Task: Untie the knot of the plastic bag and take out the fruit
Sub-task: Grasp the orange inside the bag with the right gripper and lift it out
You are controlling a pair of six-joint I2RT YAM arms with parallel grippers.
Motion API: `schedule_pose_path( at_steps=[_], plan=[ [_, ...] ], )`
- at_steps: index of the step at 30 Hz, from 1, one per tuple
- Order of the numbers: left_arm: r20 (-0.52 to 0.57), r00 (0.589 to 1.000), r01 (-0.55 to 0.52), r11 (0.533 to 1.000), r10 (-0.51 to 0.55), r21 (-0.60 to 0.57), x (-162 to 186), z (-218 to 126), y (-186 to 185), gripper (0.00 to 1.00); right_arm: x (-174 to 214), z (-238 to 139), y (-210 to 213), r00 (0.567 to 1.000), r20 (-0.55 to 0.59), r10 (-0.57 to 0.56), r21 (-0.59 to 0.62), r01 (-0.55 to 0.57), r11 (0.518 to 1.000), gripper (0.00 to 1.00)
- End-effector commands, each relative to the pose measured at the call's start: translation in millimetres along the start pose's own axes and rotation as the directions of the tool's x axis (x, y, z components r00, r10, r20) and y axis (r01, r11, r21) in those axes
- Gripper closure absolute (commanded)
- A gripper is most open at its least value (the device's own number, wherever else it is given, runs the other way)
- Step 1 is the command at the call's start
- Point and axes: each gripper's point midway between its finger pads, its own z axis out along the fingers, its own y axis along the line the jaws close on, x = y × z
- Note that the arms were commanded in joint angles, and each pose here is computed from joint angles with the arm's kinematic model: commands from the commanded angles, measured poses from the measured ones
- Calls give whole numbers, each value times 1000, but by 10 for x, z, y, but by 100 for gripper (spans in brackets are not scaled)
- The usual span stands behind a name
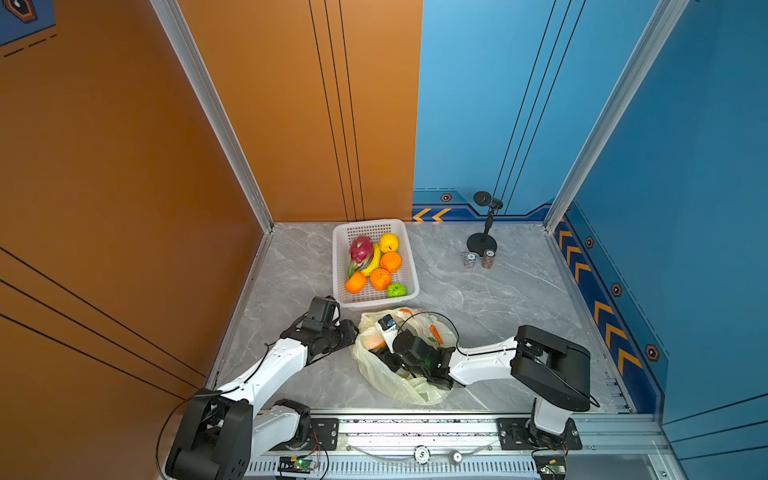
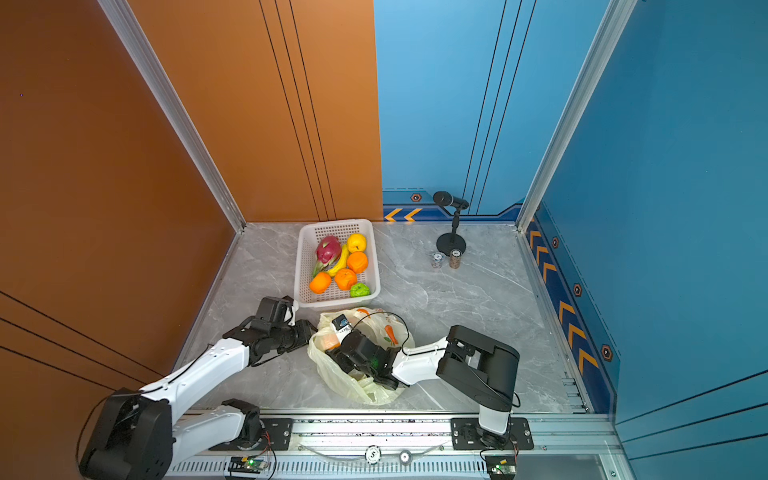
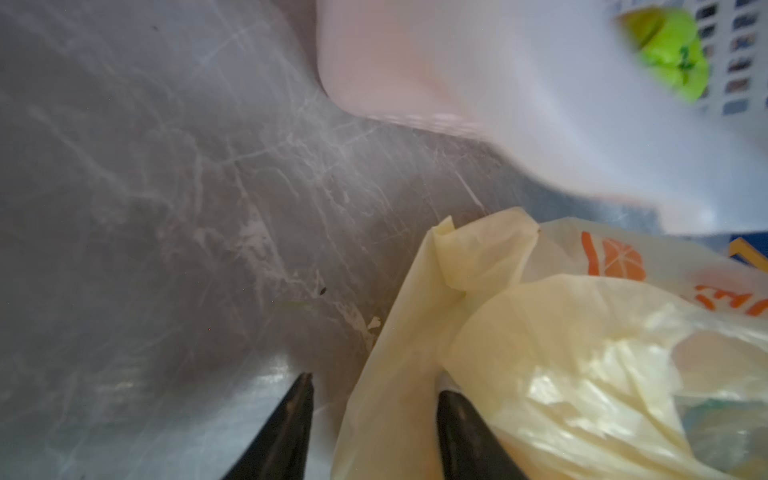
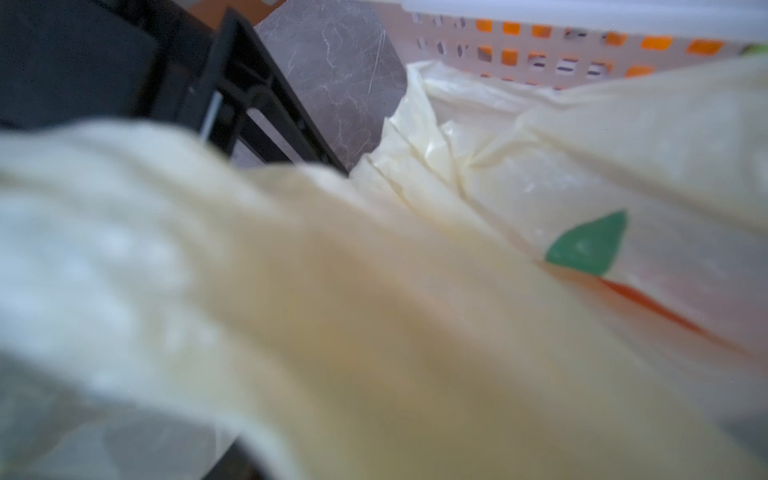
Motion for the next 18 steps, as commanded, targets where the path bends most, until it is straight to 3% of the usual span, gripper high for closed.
schedule_pose_path(
  at_steps=[1,7,9,18],
  plan=[
    [17,1000,-7,1000,7,3,16,84,34,66,-107,-59,-5,999,32,-6,15,6,1000,44],
    [6,1000,-17,999,17,-26,87,163,149,96,-116,-185,-60,999,35,-21,37,19,999,33],
    [8,1000,-24,999,24,-37,96,175,183,100,-131,-249,-92,999,40,-33,51,31,998,32],
    [5,998,-60,998,60,-11,137,168,147,100,58,-247,-212,991,-41,-123,96,127,987,35]
  ],
)
